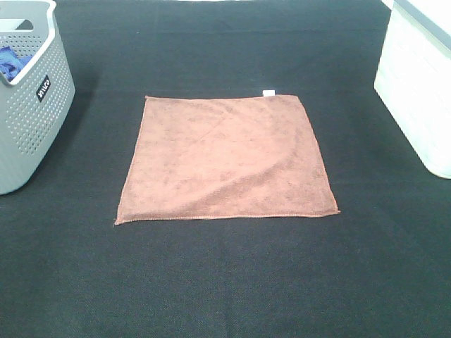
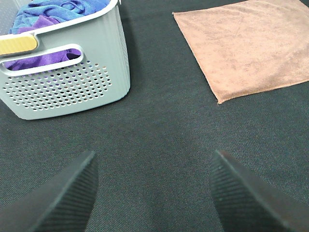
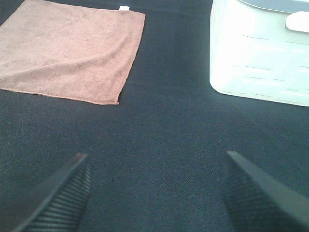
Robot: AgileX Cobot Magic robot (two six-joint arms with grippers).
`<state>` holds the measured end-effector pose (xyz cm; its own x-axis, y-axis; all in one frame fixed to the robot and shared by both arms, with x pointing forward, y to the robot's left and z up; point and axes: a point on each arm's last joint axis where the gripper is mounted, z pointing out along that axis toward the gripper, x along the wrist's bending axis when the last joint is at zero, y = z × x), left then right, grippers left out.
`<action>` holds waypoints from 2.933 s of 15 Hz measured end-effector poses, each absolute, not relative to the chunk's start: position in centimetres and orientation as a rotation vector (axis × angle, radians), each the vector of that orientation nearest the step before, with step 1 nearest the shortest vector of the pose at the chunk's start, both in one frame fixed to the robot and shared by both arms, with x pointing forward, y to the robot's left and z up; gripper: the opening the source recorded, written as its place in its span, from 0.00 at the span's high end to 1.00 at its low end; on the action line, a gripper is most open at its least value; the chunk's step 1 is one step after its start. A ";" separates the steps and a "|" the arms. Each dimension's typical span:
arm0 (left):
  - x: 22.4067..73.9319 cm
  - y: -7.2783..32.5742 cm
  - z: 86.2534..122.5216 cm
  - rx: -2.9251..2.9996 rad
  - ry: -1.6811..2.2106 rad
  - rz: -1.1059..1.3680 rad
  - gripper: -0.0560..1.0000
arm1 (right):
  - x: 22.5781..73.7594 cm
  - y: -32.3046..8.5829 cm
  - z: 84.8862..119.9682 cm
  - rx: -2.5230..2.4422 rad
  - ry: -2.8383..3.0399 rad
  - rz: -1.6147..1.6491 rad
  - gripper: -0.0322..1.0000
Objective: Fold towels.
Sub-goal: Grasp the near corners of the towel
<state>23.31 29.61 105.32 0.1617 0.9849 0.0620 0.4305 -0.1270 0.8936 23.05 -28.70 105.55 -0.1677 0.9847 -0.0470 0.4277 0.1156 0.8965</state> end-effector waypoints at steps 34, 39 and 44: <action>23.3 29.6 105.3 1.678 1.370 0.920 0.34 | 23.0 -28.7 105.5 1.389 1.695 1.010 0.28; 23.3 29.6 105.3 1.678 1.370 0.920 0.34 | 23.0 -28.7 105.5 1.389 1.695 1.010 0.28; 23.3 29.6 105.3 1.678 1.370 0.920 0.34 | 23.0 -28.7 105.5 1.389 1.695 1.010 0.28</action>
